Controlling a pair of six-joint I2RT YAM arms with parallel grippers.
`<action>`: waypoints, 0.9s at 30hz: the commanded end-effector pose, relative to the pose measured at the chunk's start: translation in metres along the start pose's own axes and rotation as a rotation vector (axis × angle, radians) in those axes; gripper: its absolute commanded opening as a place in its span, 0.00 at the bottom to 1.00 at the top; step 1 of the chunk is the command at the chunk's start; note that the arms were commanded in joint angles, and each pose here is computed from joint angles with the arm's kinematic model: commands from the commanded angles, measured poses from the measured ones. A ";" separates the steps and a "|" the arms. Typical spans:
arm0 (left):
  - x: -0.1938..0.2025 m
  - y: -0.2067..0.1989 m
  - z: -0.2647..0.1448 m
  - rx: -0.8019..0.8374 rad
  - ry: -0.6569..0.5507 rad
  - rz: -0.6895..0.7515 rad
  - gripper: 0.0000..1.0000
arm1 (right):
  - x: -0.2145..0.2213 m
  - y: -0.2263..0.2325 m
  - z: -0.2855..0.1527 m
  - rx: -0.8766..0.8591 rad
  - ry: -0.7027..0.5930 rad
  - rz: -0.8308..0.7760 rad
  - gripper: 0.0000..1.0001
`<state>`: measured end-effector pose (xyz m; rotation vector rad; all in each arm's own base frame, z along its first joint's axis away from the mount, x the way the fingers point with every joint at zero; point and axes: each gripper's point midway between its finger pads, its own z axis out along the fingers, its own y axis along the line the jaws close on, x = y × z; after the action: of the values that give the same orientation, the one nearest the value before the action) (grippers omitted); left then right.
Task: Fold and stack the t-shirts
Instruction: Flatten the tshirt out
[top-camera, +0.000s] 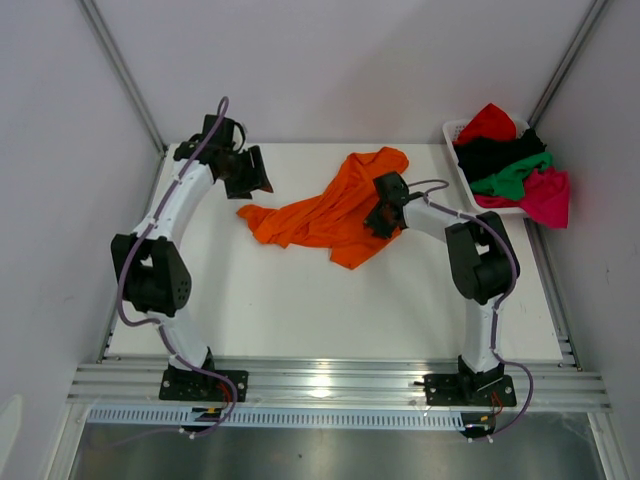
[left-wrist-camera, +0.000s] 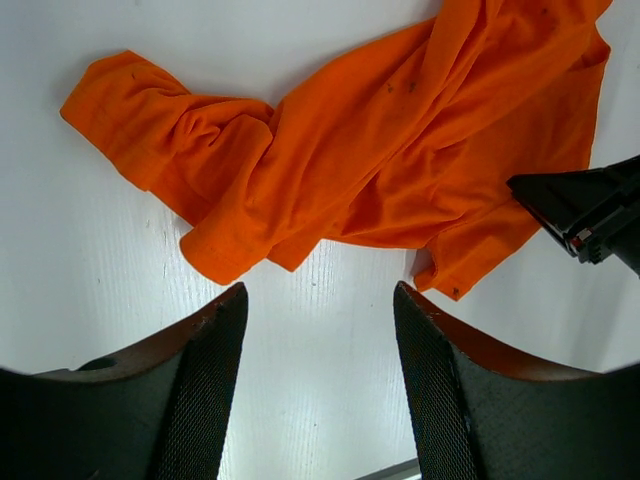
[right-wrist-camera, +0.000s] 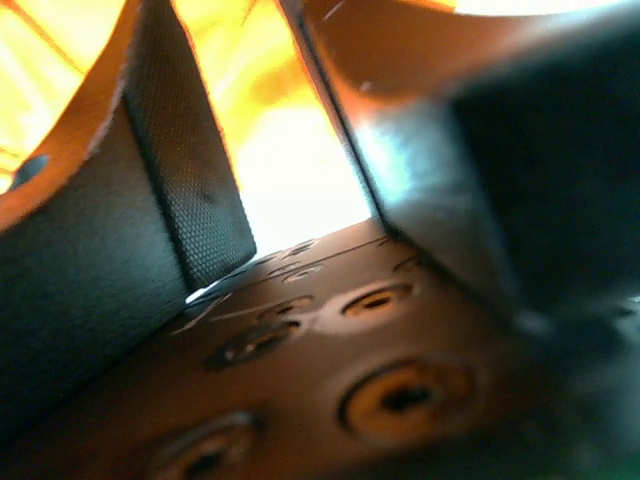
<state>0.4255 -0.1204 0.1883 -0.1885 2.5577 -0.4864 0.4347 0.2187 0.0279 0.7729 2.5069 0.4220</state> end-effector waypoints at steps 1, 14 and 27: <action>-0.012 -0.018 -0.027 0.059 -0.075 0.040 0.63 | -0.003 -0.010 -0.008 0.068 0.018 0.031 0.37; -0.023 -0.041 -0.061 0.156 -0.139 0.048 0.63 | -0.001 -0.072 -0.062 0.279 0.091 0.072 0.37; -0.019 -0.045 -0.059 0.190 -0.121 0.031 0.63 | -0.014 -0.056 -0.118 0.083 -0.055 0.062 0.37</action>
<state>0.4142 -0.1342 0.2337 -0.1262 2.4540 -0.6205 0.3328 0.1319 0.0813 0.9728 2.6099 0.1694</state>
